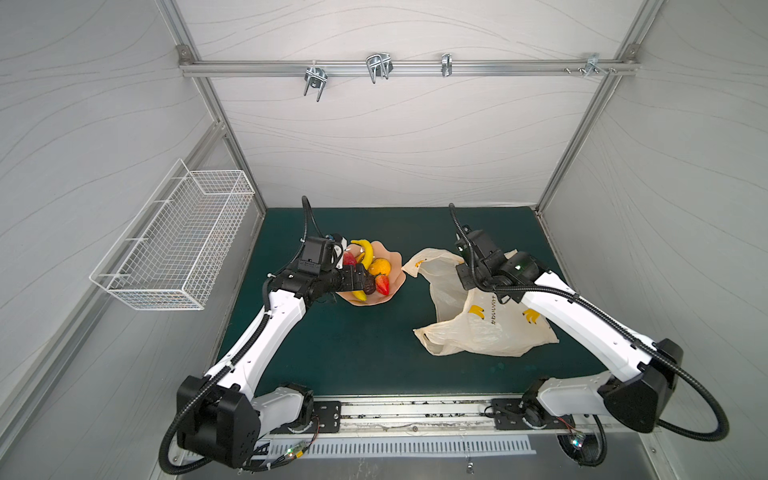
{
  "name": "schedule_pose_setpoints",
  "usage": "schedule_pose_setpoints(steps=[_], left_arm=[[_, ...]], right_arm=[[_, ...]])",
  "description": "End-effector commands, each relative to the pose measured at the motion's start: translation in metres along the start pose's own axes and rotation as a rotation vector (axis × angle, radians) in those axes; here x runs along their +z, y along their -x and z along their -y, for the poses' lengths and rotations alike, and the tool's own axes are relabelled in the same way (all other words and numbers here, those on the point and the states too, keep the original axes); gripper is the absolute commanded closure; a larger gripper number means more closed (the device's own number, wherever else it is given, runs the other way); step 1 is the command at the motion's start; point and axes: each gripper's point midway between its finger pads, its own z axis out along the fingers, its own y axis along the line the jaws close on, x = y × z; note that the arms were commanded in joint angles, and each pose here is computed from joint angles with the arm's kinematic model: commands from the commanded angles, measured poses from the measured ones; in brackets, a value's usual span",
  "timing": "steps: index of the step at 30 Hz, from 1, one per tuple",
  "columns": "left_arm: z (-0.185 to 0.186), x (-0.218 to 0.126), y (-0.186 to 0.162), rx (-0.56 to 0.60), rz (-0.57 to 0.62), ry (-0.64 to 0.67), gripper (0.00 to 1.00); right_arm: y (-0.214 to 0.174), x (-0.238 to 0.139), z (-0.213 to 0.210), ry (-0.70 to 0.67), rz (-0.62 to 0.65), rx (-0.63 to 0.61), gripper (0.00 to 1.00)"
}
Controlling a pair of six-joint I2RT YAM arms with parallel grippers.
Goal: Place the fruits into the plastic bag
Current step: 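Lower the left gripper into the bowl and grasp the yellow banana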
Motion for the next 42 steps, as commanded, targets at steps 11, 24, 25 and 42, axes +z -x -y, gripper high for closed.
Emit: schedule_pose_setpoints(steps=[11,24,25,42], left_arm=[[-0.006,0.033,0.038,0.218,-0.127,0.179,0.25],[-0.014,0.092,0.087,0.19,-0.173,0.29,0.33],[-0.015,0.096,0.089,0.182,-0.175,0.294,0.34],[-0.022,0.161,0.077,0.161,-0.243,0.341,0.49]], right_arm=[[-0.006,0.0,-0.008,0.034,-0.033,0.053,1.0],[-0.014,-0.004,-0.01,0.061,-0.046,0.084,1.0],[-0.015,-0.004,-0.01,0.062,-0.047,0.087,1.0],[-0.022,-0.003,-0.015,0.093,-0.063,0.105,1.0]])
